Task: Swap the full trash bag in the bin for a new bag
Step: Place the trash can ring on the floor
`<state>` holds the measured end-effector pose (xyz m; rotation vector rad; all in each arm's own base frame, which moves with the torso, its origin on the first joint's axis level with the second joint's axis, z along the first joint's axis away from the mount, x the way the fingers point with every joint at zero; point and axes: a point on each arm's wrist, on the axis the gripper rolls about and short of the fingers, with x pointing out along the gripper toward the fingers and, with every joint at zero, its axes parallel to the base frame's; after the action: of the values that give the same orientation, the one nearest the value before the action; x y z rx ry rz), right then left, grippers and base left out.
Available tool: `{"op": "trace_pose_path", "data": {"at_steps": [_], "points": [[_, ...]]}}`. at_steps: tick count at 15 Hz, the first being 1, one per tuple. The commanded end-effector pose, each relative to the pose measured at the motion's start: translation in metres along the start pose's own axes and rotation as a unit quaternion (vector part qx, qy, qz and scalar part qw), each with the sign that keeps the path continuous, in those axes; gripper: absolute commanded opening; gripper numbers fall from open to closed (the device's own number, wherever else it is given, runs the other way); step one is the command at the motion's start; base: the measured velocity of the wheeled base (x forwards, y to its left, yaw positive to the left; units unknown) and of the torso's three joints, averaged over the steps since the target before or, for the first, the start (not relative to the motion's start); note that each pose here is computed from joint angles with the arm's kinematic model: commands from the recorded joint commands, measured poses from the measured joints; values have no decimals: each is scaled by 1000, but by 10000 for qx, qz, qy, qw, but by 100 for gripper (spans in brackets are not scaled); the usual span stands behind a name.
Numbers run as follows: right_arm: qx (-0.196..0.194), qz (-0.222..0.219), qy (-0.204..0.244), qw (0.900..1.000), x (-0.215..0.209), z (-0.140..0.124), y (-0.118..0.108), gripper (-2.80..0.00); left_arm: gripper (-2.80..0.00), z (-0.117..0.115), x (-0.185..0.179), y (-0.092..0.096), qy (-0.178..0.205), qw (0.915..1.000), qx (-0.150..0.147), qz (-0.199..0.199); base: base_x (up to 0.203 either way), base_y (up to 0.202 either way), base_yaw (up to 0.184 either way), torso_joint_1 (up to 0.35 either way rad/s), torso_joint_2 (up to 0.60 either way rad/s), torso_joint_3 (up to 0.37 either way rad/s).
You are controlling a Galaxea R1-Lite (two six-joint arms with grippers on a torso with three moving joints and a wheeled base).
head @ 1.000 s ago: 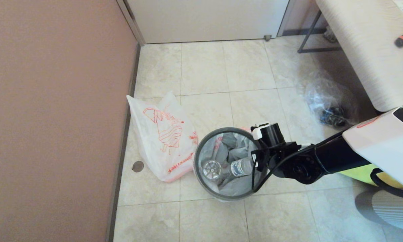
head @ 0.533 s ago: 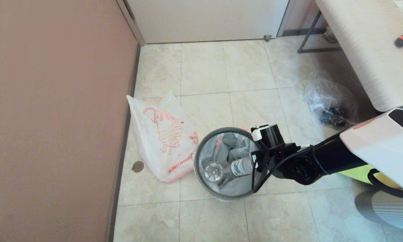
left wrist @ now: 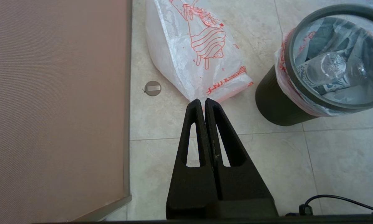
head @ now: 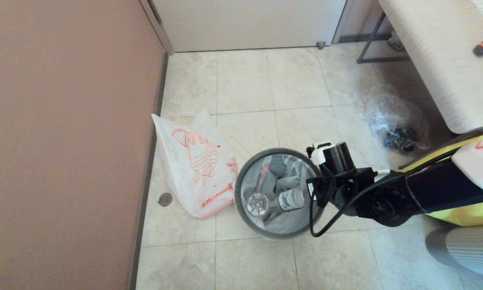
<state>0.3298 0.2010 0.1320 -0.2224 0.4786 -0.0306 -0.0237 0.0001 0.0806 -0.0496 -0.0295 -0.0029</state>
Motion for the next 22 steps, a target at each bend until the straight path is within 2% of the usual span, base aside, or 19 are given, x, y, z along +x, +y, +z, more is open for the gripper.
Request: {"op": "trace_pose_path", "data": {"at_steps": [1,4,7,9,12,14,15,18,22], "points": [[82,118,-230,9996,-24,11,-4,-280,-280,0,0,0,2,10000,-5,4,0,0,0,0,0,0],[131,424,-352,9984,-55,15,1,-280,-280,0,0,0,-1,10000,-6,3,0,0,0,0,0,0],[386,518,-276,9975,-74,16,-7,-280,-280,0,0,0,-5,10000,-13,3,0,0,0,0,0,0],[475,532,-121,9974,-86,6,-17,-280,-280,0,0,0,-1,10000,-5,3,0,0,0,0,0,0],[638,530,-213,9963,-127,1,-55,-280,-280,0,0,0,-6,10000,-5,3,0,0,0,0,0,0],[782,275,-142,9965,-152,-9,-95,-280,-280,0,0,0,-5,10000,-5,3,0,0,0,0,0,0],[893,-11,2,9960,-158,-20,-119,-280,-280,0,0,0,-6,10000,-5,3,0,0,0,0,0,0],[1236,-556,555,9892,-155,-50,-165,-280,-280,0,0,0,-4,10000,-5,3,0,0,0,0,0,0],[1764,-961,887,9756,-136,-66,-197,-280,-280,0,0,0,-5,10000,-5,3,0,0,0,0,0,0]]}}
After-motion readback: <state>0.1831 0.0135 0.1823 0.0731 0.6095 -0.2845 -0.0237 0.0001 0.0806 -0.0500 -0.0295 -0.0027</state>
